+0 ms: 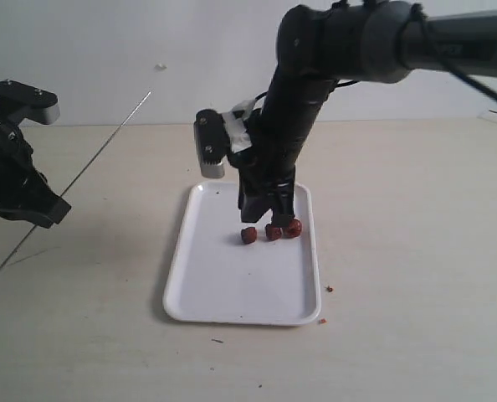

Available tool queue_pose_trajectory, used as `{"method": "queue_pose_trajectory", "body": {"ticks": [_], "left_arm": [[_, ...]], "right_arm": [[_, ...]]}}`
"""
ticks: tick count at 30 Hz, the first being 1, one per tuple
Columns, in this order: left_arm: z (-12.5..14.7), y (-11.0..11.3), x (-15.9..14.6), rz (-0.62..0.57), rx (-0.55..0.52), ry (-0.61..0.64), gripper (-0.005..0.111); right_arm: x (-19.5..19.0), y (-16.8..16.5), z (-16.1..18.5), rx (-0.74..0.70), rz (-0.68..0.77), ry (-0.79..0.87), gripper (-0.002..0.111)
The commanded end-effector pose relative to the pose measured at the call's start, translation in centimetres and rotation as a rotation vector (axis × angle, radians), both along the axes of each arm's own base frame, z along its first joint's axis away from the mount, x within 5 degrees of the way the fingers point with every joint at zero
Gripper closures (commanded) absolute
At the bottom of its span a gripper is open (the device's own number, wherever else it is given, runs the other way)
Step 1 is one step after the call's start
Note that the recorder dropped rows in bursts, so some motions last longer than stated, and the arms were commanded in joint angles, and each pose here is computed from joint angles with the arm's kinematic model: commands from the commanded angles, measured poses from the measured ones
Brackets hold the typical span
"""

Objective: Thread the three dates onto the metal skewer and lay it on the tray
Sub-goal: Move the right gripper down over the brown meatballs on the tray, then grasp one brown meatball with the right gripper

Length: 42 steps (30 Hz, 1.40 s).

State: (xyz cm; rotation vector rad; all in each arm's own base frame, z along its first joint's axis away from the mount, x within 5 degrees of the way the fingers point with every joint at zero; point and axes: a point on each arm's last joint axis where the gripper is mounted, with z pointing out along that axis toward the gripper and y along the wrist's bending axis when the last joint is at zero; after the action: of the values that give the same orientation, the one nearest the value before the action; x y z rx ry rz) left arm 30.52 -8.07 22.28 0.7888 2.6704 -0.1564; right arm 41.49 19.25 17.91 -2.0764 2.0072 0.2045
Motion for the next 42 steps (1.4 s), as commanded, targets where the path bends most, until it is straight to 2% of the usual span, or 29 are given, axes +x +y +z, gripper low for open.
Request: {"method": "queue_pose_trajectory", "body": {"ticks": [1, 5, 12, 19, 42], "left_arm": [[0.1, 0.1, 0.0, -0.019, 0.007, -0.018, 0.107], [0.1, 0.1, 0.0, -0.020, 0.008, -0.018, 0.107], [0.2, 0.1, 0.0, -0.019, 0.007, -0.022, 0.107], [0.2, 0.1, 0.1, -0.017, 0.004, -0.026, 0.107], [0.2, 0.0, 0.1, -0.012, -0.003, -0.031, 0.107]], "right_arm": [[1.0, 1.2, -1.2, -0.061, 0.001, -0.040, 0.067], [1.6, 1.5, -1.2, -0.045, -0.022, -0.068, 0.059], [1.6, 1.2, -1.5, -0.071, -0.064, -0.038, 0.058], [1.8, 1.0, -4.4, -0.127, -0.065, 0.014, 0.058], [2.4, 1.3, -6.8, -0.114, -0.076, -0.011, 0.058]]}}
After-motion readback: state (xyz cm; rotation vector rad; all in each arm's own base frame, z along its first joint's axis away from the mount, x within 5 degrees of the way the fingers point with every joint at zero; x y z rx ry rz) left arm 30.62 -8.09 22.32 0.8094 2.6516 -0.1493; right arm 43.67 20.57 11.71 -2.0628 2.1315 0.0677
